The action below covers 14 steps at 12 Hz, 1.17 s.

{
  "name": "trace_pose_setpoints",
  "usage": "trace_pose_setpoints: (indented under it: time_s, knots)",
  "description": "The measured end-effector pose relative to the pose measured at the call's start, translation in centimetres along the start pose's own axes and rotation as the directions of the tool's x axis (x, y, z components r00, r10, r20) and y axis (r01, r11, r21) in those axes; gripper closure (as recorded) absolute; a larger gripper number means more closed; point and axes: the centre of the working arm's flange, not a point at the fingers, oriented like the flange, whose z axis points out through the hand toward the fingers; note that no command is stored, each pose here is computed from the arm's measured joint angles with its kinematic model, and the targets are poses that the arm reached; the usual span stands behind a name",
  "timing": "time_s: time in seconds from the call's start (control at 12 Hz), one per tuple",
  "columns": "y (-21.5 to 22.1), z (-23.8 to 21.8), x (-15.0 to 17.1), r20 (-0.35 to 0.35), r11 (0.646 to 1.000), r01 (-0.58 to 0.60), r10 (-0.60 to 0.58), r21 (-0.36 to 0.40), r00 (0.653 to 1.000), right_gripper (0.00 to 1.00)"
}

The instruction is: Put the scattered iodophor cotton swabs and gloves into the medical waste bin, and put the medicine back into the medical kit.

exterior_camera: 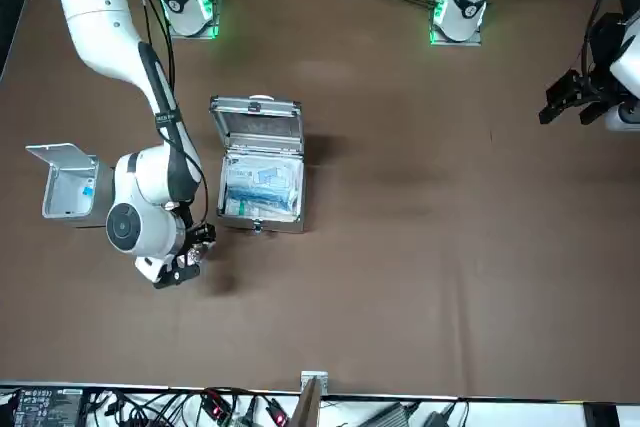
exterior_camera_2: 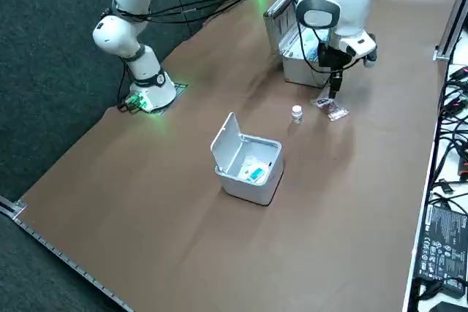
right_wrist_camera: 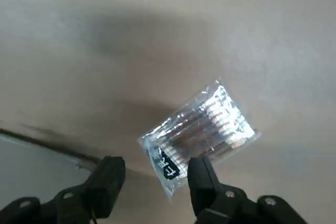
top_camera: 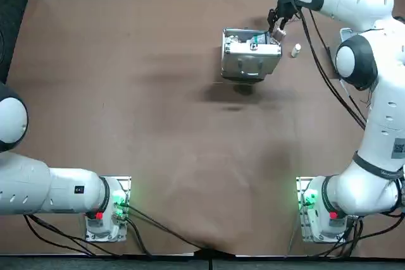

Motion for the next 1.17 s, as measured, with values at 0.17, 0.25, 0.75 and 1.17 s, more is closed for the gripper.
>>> trace_pose_setpoints:
  time_s: [0.17, 0.25, 0.75, 1.17]
  knots:
    - [0.2, 1.6, -0.5, 0.033, 0.999, -0.041, 0.042, -0.023, 0.999, 0.26]
    - [0.3, 2.4, -0.8, 0.050, 0.999, -0.036, 0.038, -0.038, 0.998, 0.26]
    - [-0.5, 4.3, -1.7, 0.090, 0.997, 0.004, 0.003, -0.075, 0.996, 0.27]
    - [-1.7, 4.1, -1.4, 0.069, 0.996, 0.026, -0.020, -0.084, 0.997, 0.28]
